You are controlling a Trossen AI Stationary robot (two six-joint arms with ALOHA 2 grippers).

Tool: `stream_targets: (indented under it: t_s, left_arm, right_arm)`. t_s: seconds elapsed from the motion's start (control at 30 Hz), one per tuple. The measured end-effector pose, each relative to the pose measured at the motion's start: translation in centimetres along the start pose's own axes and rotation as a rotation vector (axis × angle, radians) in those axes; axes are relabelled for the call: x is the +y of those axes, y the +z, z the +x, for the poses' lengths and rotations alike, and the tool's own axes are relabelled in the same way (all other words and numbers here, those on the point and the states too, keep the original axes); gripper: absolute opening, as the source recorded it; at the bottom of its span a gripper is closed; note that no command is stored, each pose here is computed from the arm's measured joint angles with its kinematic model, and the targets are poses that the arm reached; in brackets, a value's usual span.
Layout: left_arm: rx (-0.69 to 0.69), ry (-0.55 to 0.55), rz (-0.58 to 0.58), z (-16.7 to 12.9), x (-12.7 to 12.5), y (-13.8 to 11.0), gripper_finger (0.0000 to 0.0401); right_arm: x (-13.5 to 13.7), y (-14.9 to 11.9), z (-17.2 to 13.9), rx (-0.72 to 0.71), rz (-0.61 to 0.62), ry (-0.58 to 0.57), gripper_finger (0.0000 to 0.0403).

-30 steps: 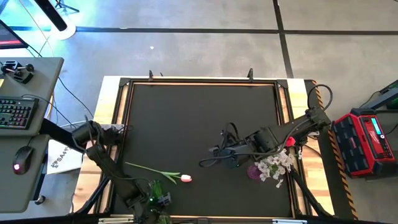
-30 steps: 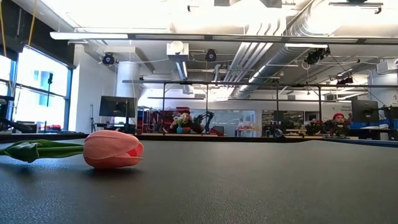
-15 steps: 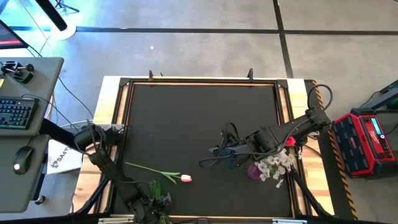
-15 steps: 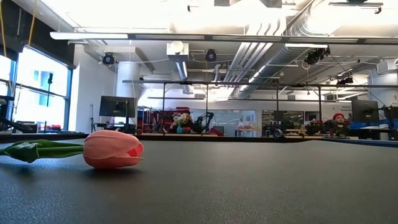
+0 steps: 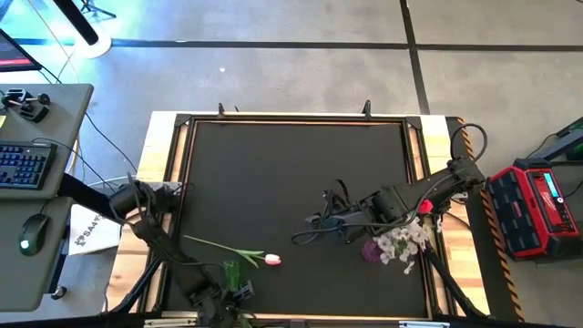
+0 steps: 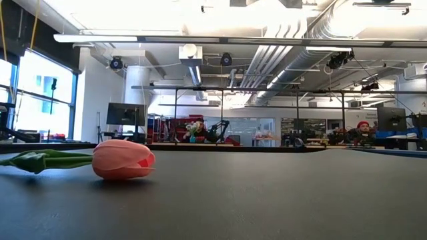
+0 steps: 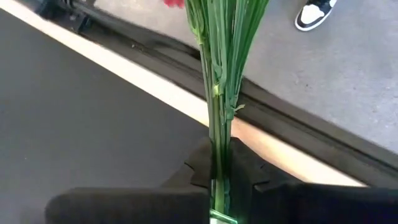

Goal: Sort flowers into vase by color
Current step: Adjust the green vase

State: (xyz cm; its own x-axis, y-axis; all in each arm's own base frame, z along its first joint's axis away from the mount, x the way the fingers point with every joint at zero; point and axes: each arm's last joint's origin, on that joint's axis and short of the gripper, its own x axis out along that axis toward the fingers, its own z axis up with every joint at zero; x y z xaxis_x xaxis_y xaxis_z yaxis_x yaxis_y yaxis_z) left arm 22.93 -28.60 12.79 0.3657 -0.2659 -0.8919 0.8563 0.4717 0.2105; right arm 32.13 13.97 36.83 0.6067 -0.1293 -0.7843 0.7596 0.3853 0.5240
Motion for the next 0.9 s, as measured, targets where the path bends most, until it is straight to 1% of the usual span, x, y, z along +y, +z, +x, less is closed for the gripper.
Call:
stream_targets:
  t_s: [0.13,0.27,0.4,0.5,0.6,0.8,0.9]
  left_arm:
    - [0.003,-0.011,-0.006,-0.5,0.4,-0.1,0.0004]
    - [0.01,-0.002,0.007,-2.4,1.0,-0.5,0.0002]
    - [-0.05,0.03,-0.015,-4.7,2.1,0.0,0.0001]
    - [-0.058,0.038,-0.028,-5.8,2.6,-0.1,0.0001]
    - [-0.109,0.057,-0.042,-7.2,3.1,0.1,0.0001]
    - [-0.19,0.144,-0.095,-10.5,4.5,0.2,0.0001]
    - [-0.235,0.197,-0.144,-12.4,5.4,-0.6,0.0001]
  right_arm:
    - [0.1,0.0,0.0,0.0,0.013,0.013,0.0249]
    - [0.2,-0.2,-0.1,0.002,0.025,0.02,0.0249]
    - [0.3,-0.3,-0.1,-0.008,0.027,0.028,0.0249]
    - [0.4,-0.3,-0.2,-0.023,0.032,0.037,0.0249]
    - [0.5,-0.2,-0.2,-0.029,0.037,0.046,0.0249]
    - [0.6,-0.2,-0.2,-0.033,0.052,0.061,0.0249]
    - [0.6,-0.2,-0.2,-0.034,0.068,0.061,0.0249]
